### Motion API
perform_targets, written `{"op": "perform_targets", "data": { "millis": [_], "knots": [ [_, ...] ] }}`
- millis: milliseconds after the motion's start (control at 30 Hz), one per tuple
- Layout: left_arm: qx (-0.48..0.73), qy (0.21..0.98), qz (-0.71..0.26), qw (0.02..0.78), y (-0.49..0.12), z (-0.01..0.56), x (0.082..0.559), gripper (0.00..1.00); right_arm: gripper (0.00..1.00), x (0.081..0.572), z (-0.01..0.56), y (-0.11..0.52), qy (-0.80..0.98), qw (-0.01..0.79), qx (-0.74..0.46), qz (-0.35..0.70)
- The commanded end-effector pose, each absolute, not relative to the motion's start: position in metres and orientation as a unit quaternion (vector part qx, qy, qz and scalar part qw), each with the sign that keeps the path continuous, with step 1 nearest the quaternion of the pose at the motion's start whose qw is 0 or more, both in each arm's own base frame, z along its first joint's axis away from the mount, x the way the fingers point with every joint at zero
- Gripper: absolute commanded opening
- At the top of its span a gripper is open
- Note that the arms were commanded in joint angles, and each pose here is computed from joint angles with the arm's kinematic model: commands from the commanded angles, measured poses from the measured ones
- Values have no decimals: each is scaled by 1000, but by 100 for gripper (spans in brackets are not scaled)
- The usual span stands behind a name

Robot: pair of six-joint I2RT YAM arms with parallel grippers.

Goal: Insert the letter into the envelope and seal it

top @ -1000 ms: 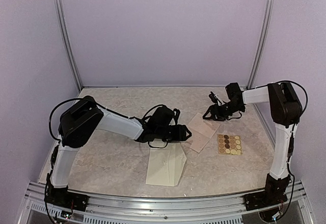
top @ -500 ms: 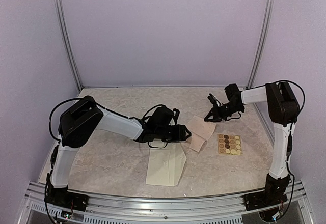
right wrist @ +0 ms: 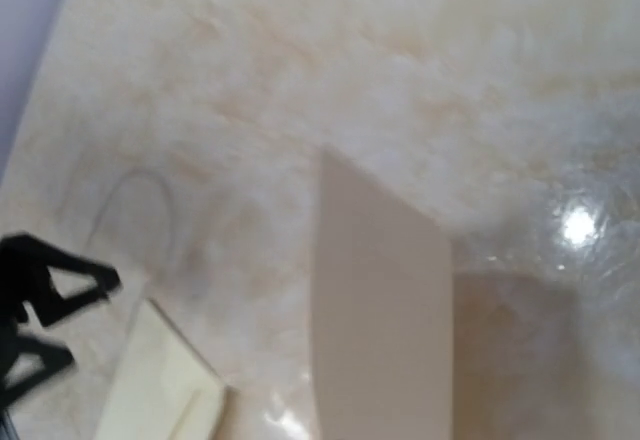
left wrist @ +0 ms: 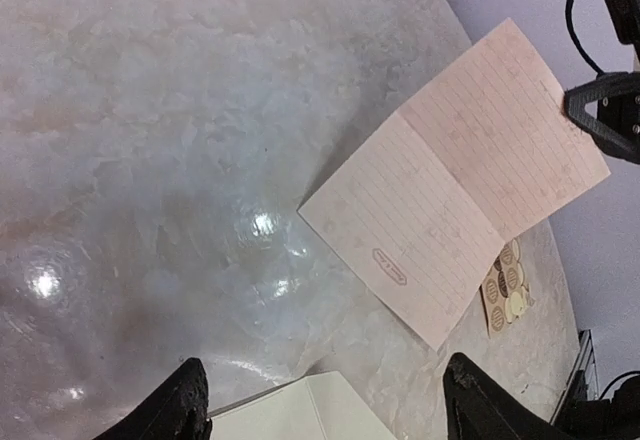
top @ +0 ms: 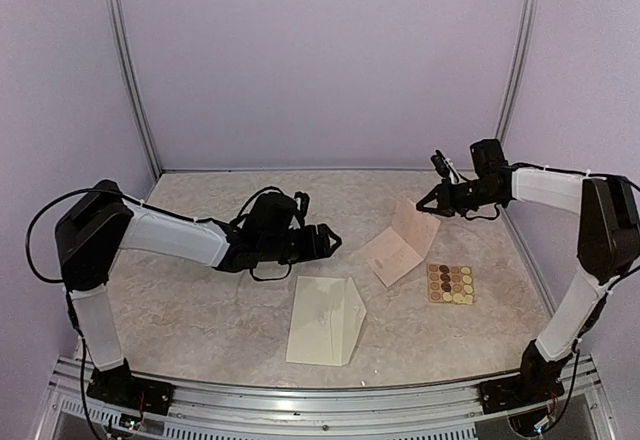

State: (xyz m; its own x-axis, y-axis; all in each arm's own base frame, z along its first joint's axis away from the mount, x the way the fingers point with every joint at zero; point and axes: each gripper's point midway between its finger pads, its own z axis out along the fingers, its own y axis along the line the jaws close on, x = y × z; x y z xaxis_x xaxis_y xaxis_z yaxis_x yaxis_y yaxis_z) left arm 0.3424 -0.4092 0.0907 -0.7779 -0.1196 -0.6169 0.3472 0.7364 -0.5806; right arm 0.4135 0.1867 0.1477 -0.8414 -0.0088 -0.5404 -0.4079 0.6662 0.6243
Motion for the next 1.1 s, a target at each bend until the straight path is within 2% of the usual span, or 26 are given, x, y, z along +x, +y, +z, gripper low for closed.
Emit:
{"op": "perform_targets", "data": {
  "millis": [0,267,700,867,1067],
  "knots": [
    [38,851,-355,385,-376,141,350,77,0,396,192,187,864,309,-107,383],
    [-4,844,-344,411,-322,164,339,80,0,331,276,252,814,358,-165,427],
    [-53,836,-349,420,-271,161,338,81,0,220,374,364,695,331,-324,550],
    [-7,815,-391,428,-284,177,325,81,0,198,403,370,645,343,-344,589],
    [120,739,-496,440,-325,229,269,81,0,206,403,366,638,383,-318,588]
  ]
}}
